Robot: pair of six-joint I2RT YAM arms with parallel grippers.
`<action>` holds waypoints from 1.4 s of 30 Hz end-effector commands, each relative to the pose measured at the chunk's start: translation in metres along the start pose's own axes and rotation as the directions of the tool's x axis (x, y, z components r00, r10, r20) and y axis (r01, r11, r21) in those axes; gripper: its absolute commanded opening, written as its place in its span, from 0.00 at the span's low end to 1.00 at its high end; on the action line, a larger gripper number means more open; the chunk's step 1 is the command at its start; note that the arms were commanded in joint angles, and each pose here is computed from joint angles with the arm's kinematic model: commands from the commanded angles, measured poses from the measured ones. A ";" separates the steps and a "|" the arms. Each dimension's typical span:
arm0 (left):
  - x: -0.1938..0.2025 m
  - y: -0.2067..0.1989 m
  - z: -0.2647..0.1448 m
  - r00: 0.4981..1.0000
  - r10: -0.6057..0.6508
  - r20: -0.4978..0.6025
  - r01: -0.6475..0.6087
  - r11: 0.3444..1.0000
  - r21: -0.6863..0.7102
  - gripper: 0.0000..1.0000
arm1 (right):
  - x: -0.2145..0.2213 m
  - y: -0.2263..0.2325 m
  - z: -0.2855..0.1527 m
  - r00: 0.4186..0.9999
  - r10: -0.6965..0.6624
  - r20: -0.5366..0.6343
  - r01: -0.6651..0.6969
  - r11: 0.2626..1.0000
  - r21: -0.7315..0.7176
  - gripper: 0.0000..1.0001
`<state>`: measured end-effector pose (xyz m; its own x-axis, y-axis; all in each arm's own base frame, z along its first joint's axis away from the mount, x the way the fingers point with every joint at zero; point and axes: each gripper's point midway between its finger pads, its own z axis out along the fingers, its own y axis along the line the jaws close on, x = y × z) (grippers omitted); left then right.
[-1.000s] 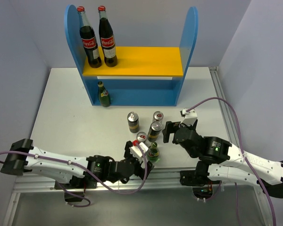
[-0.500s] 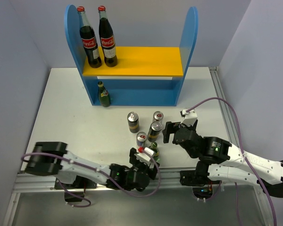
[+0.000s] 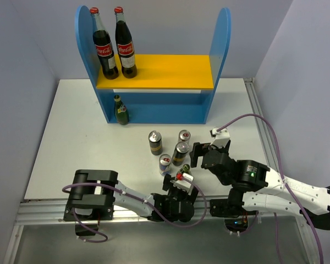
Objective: Place and organize the beverage onto the shelf
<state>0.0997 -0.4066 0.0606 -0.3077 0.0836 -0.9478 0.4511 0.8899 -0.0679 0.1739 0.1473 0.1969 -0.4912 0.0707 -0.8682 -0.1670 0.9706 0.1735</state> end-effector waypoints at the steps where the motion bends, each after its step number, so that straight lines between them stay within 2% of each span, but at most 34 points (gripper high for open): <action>1: -0.018 -0.007 0.009 0.995 -0.088 0.055 0.089 0.996 -0.026 0.98 | -0.011 -0.001 -0.003 0.999 0.032 0.036 -0.032 0.999 0.010 0.97; 15: -0.018 0.014 0.023 0.981 -0.143 0.128 0.159 0.980 -0.120 0.91 | -0.009 0.001 -0.003 0.999 0.021 0.032 -0.021 1.000 0.007 0.97; 18: -0.012 0.012 0.029 0.981 -0.156 0.118 0.170 0.979 -0.117 0.83 | -0.010 0.000 -0.004 0.999 0.024 0.036 -0.025 1.000 0.008 0.97; 19: -0.010 0.013 0.030 0.981 -0.156 0.113 0.169 0.979 -0.114 0.60 | -0.010 0.000 -0.004 0.999 0.023 0.036 -0.024 1.000 0.010 0.97; 21: -0.007 0.010 0.031 0.982 -0.157 0.103 0.167 0.981 -0.102 0.38 | -0.009 0.000 -0.004 0.999 0.024 0.035 -0.024 1.000 0.010 0.97; 22: -0.007 0.009 0.032 0.982 -0.158 0.101 0.168 0.981 -0.101 0.18 | -0.010 0.000 -0.004 0.999 0.023 0.038 -0.024 1.000 0.009 0.97; 23: -0.008 0.011 0.032 0.982 -0.158 0.105 0.170 0.979 -0.113 0.05 | -0.009 0.000 -0.004 0.999 0.021 0.037 -0.022 1.000 0.012 0.97; 24: -0.005 0.016 0.030 0.987 -0.136 0.089 0.147 0.980 -0.132 0.00 | -0.009 0.000 -0.003 0.999 0.019 0.035 -0.020 1.000 0.014 0.97; 26: -0.019 0.017 0.026 0.982 -0.145 0.118 0.163 0.973 -0.162 0.00 | -0.009 -0.001 -0.004 0.999 0.018 0.036 -0.019 1.000 0.018 0.97; 28: -0.021 0.021 0.013 0.989 -0.107 0.101 0.125 0.973 -0.196 0.00 | -0.009 0.000 -0.004 0.999 0.018 0.036 -0.019 1.000 0.015 0.97; 29: -0.029 0.022 0.005 0.979 -0.154 0.133 0.179 0.961 -0.209 0.00 | -0.009 0.000 -0.005 0.999 0.021 0.038 -0.021 1.000 0.014 0.97; 31: -0.038 0.035 -0.011 0.991 -0.078 0.112 0.105 0.960 -0.260 0.00 | -0.009 0.001 -0.005 0.999 0.018 0.037 -0.018 1.000 0.011 0.97; 32: -0.046 0.033 -0.020 0.977 -0.163 0.137 0.193 0.949 -0.249 0.00 | -0.009 0.001 -0.005 0.999 0.017 0.037 -0.017 1.000 0.012 0.97; 33: -0.057 0.030 -0.026 0.971 -0.186 0.152 0.220 0.943 -0.249 0.00 | -0.008 0.000 -0.004 0.999 0.014 0.035 -0.015 1.000 0.014 0.97; 34: -0.058 0.051 -0.037 0.990 -0.076 0.120 0.109 0.948 -0.298 0.00 | -0.008 0.001 -0.004 0.999 0.016 0.035 -0.016 1.000 0.014 0.97; 35: -0.062 0.049 -0.044 0.977 -0.156 0.148 0.194 0.938 -0.286 0.00 | -0.009 0.001 -0.005 0.999 0.014 0.036 -0.014 1.000 0.013 0.97; 36: -0.070 0.069 -0.057 0.990 -0.051 0.135 0.093 0.940 -0.328 0.00 | -0.008 0.001 -0.004 0.999 0.012 0.035 -0.013 1.000 0.013 0.97; 42: -0.075 0.084 -0.078 0.981 -0.111 0.158 0.155 0.943 -0.294 0.00 | -0.008 0.002 -0.005 0.999 0.016 0.039 -0.016 1.000 0.006 0.97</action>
<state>0.0795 -0.3285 0.0956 -0.3316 0.0255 -0.9431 0.1493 0.9885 -0.0257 0.1706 0.1487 0.1961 -0.4871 0.0611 -0.8712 -0.1737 0.9708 0.1652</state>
